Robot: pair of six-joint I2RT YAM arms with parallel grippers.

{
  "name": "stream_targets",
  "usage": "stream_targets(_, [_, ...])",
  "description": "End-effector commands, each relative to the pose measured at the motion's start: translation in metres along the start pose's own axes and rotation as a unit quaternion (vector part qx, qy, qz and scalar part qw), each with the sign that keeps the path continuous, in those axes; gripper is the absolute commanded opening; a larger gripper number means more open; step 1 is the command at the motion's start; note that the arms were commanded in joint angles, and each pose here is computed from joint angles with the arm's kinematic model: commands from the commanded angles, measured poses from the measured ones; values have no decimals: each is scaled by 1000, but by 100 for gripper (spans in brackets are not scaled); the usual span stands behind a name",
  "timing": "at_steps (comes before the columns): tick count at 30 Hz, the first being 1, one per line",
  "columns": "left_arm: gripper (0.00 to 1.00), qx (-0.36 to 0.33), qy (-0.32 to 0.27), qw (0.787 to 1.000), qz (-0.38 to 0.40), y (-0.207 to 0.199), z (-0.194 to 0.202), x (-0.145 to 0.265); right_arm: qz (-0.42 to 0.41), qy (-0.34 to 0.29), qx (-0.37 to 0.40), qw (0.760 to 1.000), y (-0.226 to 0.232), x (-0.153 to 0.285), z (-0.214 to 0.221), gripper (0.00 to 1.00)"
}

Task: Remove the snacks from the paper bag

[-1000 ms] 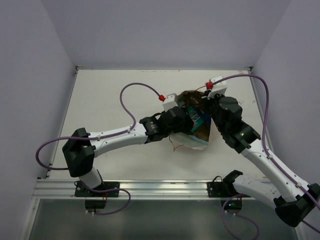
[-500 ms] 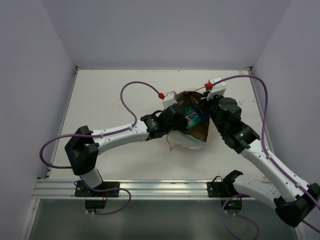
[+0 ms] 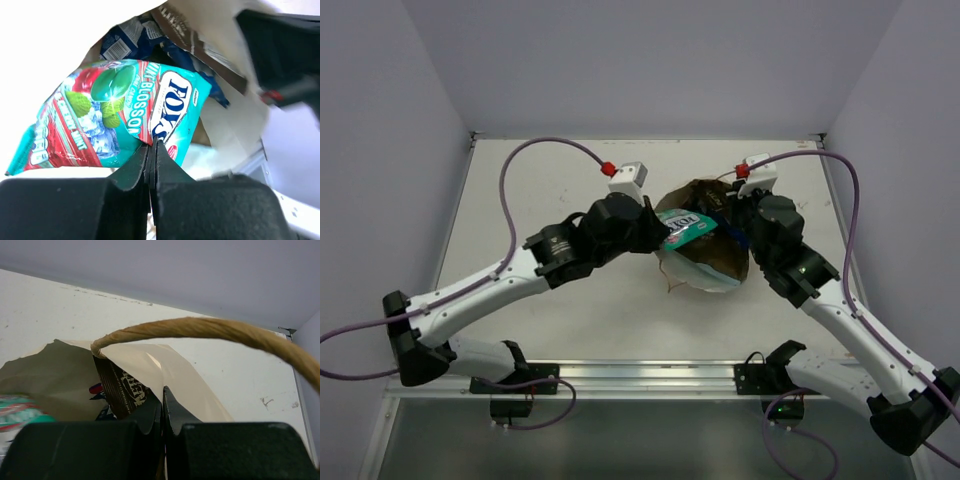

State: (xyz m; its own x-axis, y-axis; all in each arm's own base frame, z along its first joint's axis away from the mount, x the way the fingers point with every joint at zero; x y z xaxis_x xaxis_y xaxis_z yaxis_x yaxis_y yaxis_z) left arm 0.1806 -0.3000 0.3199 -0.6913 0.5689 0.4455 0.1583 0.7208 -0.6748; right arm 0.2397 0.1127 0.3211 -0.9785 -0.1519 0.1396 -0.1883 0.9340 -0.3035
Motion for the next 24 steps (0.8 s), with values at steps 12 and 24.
stream_targets(12, [0,-60,-225,968,-93,28,-132,145,30,12,4,999,-13,5,10,0])
stream_targets(24, [0,-103,-322,922,-187,146,-210,44,-6,1,-1,1000,-11,15,5,0])
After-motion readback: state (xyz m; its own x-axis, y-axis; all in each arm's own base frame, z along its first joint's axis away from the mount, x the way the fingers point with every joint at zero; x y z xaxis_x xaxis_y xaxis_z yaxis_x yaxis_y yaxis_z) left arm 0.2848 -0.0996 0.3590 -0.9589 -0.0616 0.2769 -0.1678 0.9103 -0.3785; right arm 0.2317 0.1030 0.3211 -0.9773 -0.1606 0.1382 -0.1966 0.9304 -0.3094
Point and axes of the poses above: each gripper's point midway between its finger pads, its own x axis back along the fingers, its own y axis along the line the jaws close on, z = x × y, the point moved 8 cm from there along x, back along the fingers, and after that the axes turned 11 degrees about x, right-handed, at the moved point
